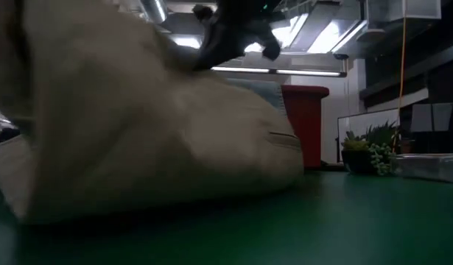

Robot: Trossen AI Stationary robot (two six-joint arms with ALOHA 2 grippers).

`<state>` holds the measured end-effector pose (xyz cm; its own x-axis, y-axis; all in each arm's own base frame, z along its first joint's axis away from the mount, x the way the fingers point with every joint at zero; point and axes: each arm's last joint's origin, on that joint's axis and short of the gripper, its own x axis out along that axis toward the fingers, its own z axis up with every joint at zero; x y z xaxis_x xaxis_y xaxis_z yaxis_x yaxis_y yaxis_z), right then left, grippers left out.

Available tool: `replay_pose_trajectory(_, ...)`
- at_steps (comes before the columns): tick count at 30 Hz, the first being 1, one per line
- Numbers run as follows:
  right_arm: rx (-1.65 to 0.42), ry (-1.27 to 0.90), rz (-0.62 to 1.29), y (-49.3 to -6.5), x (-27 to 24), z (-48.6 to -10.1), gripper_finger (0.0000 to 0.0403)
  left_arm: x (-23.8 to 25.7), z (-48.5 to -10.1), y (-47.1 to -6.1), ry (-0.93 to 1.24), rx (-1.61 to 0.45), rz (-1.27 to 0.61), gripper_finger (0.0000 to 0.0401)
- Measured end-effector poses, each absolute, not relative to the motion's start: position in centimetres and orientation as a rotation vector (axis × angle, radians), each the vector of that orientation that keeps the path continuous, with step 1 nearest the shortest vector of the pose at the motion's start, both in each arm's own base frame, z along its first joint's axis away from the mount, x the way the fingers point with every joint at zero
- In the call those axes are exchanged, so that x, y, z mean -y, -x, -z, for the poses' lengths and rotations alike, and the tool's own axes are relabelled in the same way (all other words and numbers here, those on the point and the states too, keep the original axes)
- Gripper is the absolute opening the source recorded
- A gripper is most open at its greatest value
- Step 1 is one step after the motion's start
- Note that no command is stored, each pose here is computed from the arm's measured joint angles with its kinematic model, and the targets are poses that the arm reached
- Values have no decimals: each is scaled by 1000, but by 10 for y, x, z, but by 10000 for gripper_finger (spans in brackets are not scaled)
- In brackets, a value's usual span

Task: Fold Laundry from Bin
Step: Fold the brown shorts

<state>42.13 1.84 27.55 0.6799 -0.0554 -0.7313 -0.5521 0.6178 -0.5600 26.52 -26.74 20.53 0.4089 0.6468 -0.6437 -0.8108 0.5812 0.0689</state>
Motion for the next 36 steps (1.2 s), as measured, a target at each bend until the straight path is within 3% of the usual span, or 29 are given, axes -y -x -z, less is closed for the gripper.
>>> replay_pose_trajectory(13,-780,922,-310,-452,6,-231,7,258,-203,-267,270,-917,-1003,28)
replay_pose_trajectory(21,-776,933,-283,-453,6,-231,12,249,-201,-273,272,-1081,-1026,86)
replay_pose_trajectory(24,-774,935,-281,-454,6,-231,37,246,-201,-274,278,-1102,-1040,111)
replay_pose_trajectory(30,-777,936,-277,-454,7,-230,127,242,-201,-274,315,-1217,-1084,155)
replay_pose_trajectory(36,-745,942,-263,-456,7,-233,180,246,-200,-271,333,-1261,-1083,168)
